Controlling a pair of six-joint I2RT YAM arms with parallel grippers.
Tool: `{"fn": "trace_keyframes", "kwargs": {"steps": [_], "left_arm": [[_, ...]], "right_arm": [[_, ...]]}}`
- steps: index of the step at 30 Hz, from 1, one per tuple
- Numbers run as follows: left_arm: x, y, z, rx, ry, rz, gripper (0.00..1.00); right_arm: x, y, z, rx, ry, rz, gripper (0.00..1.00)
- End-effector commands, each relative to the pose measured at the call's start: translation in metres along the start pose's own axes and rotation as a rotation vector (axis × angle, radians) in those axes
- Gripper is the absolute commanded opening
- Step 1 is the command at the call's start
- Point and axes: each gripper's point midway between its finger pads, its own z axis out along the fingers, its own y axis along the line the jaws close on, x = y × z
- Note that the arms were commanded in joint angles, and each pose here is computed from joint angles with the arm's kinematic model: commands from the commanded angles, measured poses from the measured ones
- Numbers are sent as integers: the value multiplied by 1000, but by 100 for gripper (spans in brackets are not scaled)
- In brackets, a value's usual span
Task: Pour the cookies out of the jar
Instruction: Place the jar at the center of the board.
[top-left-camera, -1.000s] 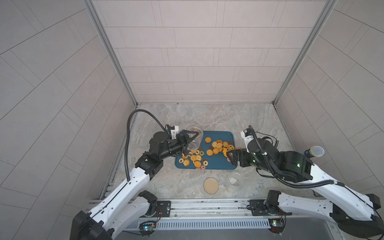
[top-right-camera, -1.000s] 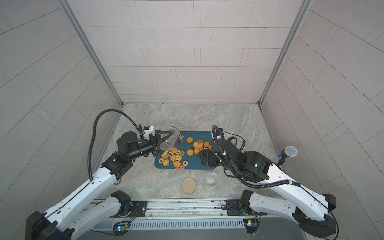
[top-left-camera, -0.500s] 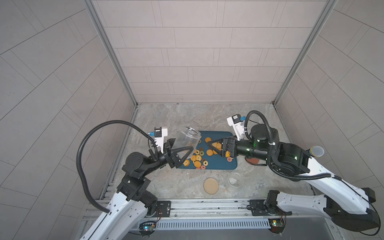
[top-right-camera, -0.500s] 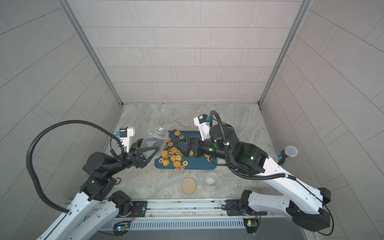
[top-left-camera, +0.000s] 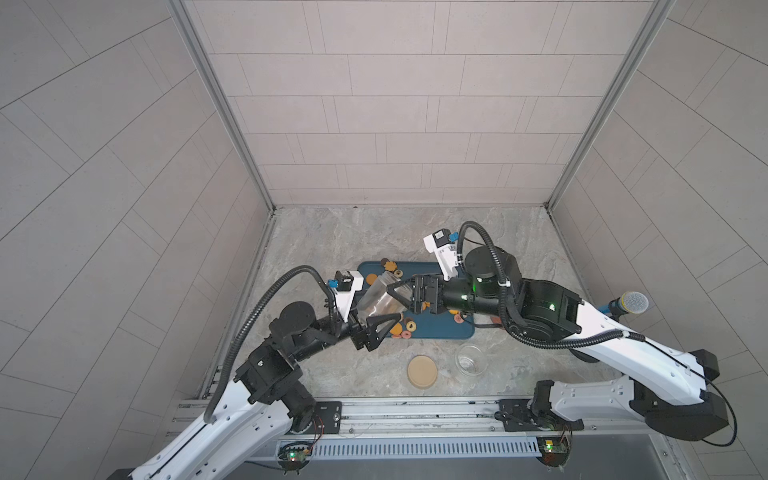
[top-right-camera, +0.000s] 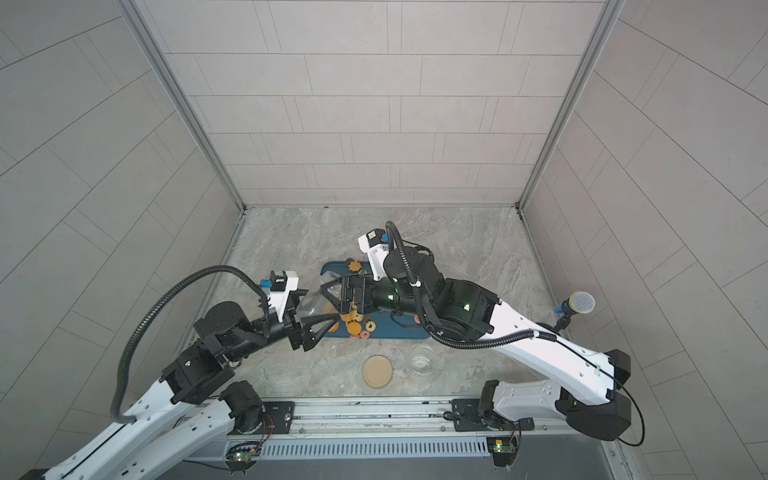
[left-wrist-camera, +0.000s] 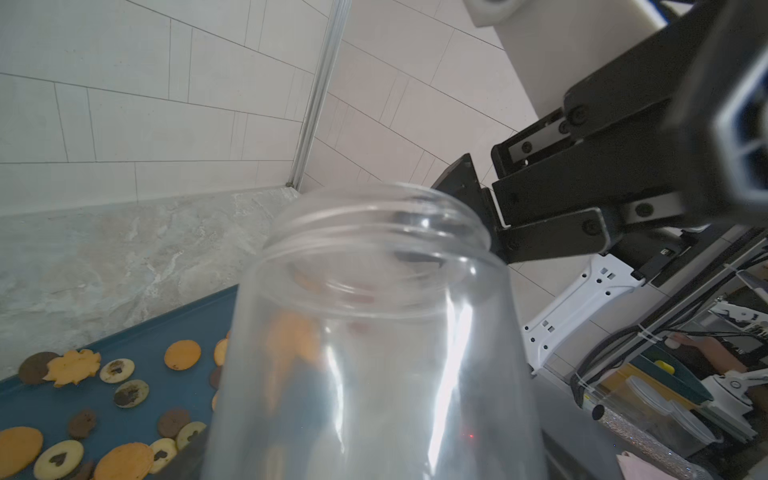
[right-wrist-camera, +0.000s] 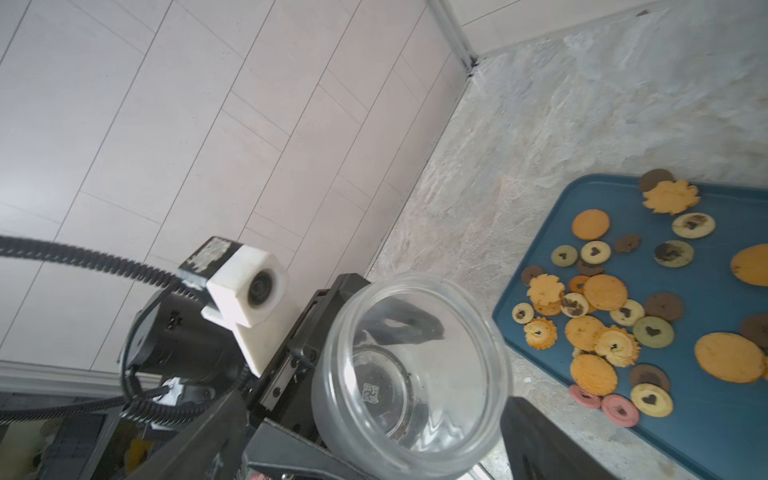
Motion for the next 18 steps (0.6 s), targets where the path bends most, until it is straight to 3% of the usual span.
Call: {"fn": "trace_keyframes", "kwargs": {"steps": [1,4,13,18], "left_arm": [[-41,-11,-14,-12,-136,120,0],[-41,-10,-16,-29,-135,139,0],[-44,-13,-17,-16,-149,144,0],[-43,-13,-17,-14,-151,142,0]], "right_arm": [[-15,-12,-15,101,-77,19,100],[-11,-21,-13,145,-61,31,100],[11,10,42,-67,49,149,100],[21,10,61,-84,85,184,100]]}}
